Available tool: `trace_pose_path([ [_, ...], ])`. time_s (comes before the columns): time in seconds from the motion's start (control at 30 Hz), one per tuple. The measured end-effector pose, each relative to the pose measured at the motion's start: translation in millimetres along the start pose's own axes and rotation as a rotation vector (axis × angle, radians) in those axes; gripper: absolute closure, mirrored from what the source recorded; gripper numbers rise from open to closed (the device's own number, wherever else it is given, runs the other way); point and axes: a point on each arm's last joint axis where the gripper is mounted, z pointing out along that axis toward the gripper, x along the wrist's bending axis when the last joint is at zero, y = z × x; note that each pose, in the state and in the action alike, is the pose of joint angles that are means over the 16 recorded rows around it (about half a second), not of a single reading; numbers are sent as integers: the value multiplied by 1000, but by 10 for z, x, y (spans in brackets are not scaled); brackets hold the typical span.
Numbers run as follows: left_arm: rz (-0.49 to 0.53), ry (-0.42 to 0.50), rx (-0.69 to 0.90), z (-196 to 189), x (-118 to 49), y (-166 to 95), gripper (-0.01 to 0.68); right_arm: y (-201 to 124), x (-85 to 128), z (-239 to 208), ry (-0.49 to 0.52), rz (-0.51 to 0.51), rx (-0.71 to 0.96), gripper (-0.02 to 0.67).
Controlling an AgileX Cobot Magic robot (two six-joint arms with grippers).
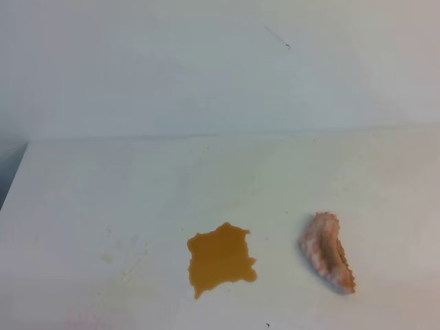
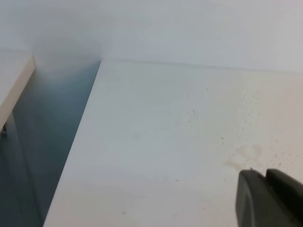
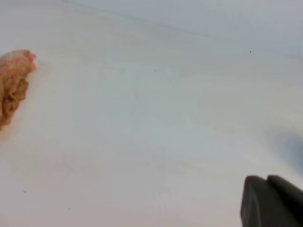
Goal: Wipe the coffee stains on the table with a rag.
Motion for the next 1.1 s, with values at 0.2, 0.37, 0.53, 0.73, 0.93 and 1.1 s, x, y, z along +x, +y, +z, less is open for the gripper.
trace_pose_path([
  [0.2, 0, 0, 0, 0, 0, 0, 673, 0, 0, 0, 0, 0, 0, 651],
  [0.37, 0, 0, 0, 0, 0, 0, 673, 0, 0, 0, 0, 0, 0, 651],
  [0.53, 0, 0, 0, 0, 0, 0, 673, 0, 0, 0, 0, 0, 0, 651],
  [0.73, 0, 0, 0, 0, 0, 0, 673, 0, 0, 0, 0, 0, 0, 651],
  [0.93, 0, 0, 0, 0, 0, 0, 673, 0, 0, 0, 0, 0, 0, 651],
  [1.1, 0, 0, 0, 0, 0, 0, 673, 0, 0, 0, 0, 0, 0, 651],
])
